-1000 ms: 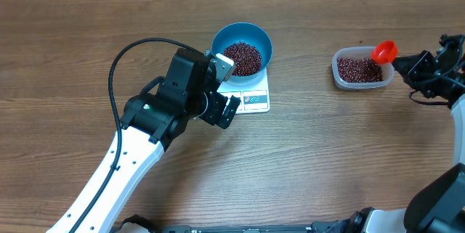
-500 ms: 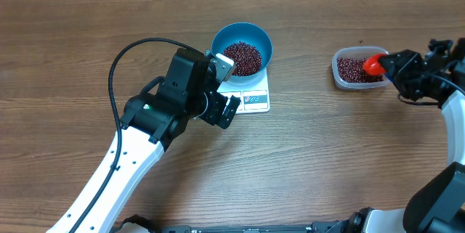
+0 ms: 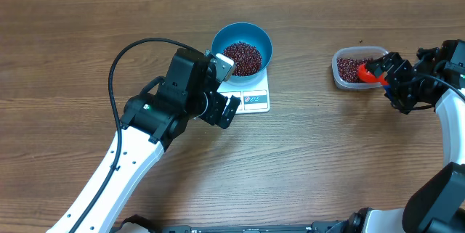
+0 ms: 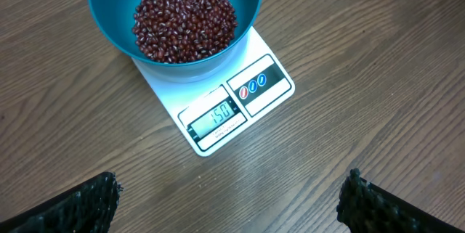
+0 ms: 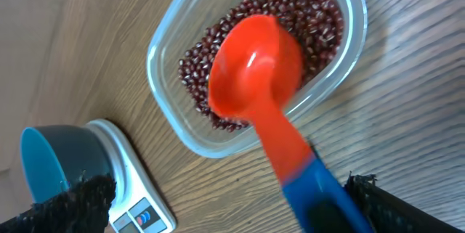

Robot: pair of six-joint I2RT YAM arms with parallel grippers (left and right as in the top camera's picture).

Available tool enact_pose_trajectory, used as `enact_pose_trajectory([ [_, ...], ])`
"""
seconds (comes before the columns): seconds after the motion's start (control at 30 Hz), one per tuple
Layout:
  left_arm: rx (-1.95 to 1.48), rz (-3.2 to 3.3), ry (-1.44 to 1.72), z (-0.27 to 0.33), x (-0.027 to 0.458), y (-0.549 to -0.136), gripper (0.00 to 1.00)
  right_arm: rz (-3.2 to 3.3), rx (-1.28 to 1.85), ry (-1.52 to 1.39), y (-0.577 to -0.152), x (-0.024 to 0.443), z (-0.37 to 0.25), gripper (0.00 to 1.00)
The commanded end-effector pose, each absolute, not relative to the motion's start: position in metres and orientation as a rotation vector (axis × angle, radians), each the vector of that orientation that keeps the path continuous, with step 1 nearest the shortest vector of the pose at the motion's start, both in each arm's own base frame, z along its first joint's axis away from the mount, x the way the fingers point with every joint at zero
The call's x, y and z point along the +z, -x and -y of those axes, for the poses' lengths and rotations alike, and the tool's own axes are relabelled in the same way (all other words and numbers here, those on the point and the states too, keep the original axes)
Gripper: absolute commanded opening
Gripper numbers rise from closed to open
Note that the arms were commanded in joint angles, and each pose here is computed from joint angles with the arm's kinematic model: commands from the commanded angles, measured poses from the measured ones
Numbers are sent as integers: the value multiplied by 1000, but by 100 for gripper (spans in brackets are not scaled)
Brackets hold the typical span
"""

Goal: Scoop item into bowl and weigh 150g on scale
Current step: 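Carry the scoop back and lower it into the bean tub, then open the right gripper and release the scoop handle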

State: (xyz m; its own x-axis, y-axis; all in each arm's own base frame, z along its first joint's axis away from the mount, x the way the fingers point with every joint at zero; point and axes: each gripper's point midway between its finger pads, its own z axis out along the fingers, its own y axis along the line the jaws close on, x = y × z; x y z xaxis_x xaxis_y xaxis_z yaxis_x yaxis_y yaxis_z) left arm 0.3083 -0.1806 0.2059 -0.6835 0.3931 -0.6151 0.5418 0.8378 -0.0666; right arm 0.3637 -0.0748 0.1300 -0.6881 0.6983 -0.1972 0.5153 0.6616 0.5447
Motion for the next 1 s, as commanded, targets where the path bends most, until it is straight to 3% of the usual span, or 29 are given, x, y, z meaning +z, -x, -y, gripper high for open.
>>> enact_pose_trajectory([
  [0.0, -329, -2390, -701, 181, 210, -308, 99, -2479, 596, -956, -364, 131, 80, 100],
  [0.27, -329, -2390, -701, 181, 210, -308, 100, -2529, 553, -787, -365, 160, 80, 100],
  [0.6, -329, -2390, -702, 181, 210, -308, 100, -2411, 416, -345, -371, 261, 55, 100],
  [0.8, -329, -2390, -701, 181, 210, -308, 100, -2372, 387, 74, -344, 294, -9, 100],
  [0.97, -329, -2390, -701, 181, 210, -308, 100, -2404, 452, 442, -320, 286, -79, 100],
])
